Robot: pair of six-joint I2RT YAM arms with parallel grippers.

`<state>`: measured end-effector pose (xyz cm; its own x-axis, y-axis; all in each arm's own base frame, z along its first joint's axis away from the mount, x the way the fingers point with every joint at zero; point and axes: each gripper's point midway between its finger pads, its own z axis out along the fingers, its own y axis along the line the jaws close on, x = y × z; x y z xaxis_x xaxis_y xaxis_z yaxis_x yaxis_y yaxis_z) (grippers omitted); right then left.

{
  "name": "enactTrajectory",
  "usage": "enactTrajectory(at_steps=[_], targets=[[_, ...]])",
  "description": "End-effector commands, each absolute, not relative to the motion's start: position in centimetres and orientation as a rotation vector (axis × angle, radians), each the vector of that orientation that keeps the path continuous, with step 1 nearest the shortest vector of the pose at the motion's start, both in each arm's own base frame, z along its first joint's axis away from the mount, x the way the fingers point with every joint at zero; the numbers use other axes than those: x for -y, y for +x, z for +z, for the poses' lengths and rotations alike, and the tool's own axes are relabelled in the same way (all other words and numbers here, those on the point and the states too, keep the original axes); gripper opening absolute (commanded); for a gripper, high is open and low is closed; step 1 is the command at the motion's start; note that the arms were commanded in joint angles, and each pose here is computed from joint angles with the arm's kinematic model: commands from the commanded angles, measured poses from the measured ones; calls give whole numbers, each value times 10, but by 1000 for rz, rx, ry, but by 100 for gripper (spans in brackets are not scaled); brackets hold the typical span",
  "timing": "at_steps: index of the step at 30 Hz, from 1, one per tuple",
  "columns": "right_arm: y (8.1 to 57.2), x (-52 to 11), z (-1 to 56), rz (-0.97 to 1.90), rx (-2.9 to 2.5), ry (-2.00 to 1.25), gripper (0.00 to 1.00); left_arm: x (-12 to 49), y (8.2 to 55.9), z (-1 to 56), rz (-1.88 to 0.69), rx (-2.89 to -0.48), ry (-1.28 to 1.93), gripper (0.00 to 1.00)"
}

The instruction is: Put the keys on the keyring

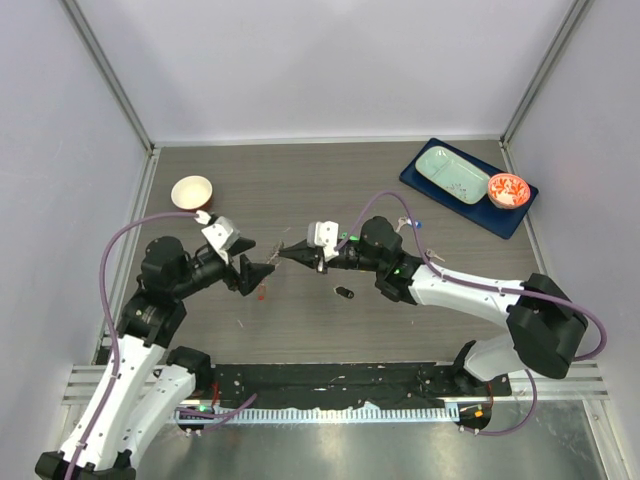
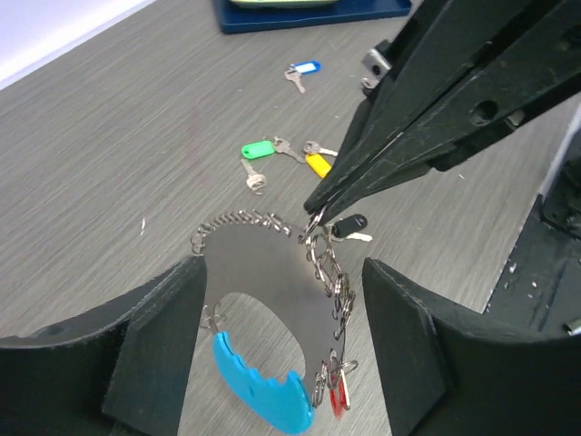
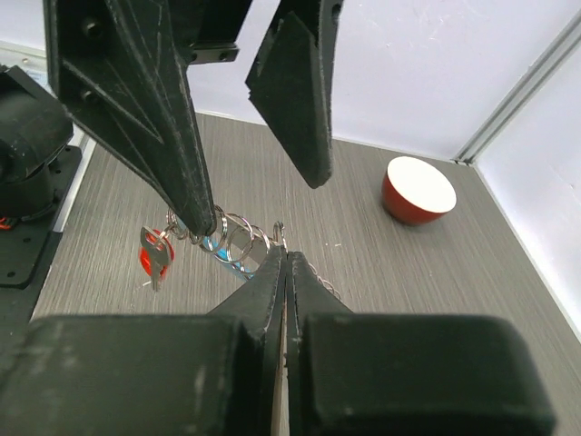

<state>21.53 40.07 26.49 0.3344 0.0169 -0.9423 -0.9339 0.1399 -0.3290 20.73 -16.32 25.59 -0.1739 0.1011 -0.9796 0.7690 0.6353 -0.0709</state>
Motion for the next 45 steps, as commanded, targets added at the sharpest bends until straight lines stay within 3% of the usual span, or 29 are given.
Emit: enactTrajectory(at_steps=[1,5,8,23,32,45], targets=[[205,-394,294,861,-859,-1248,1,179,200,285,-729,-1499,919,69],[205,-393,289,837,-872,-1285,1,184,197,285,-742,-1472,998,59],[205,-394,287,834,-872,-1300,1,184,199,282,-724,-1462,1044,43],[209,-395,284,816,-884,-1313,1,194,196,266,-778,-1435,1169,37],[208,-397,282,828,-890,-1321,1,195,201,256,-780,-1470,1170,24],[210,-399,279,835,-902,-1319,1,196,205,242,-767,-1547,1165,17]])
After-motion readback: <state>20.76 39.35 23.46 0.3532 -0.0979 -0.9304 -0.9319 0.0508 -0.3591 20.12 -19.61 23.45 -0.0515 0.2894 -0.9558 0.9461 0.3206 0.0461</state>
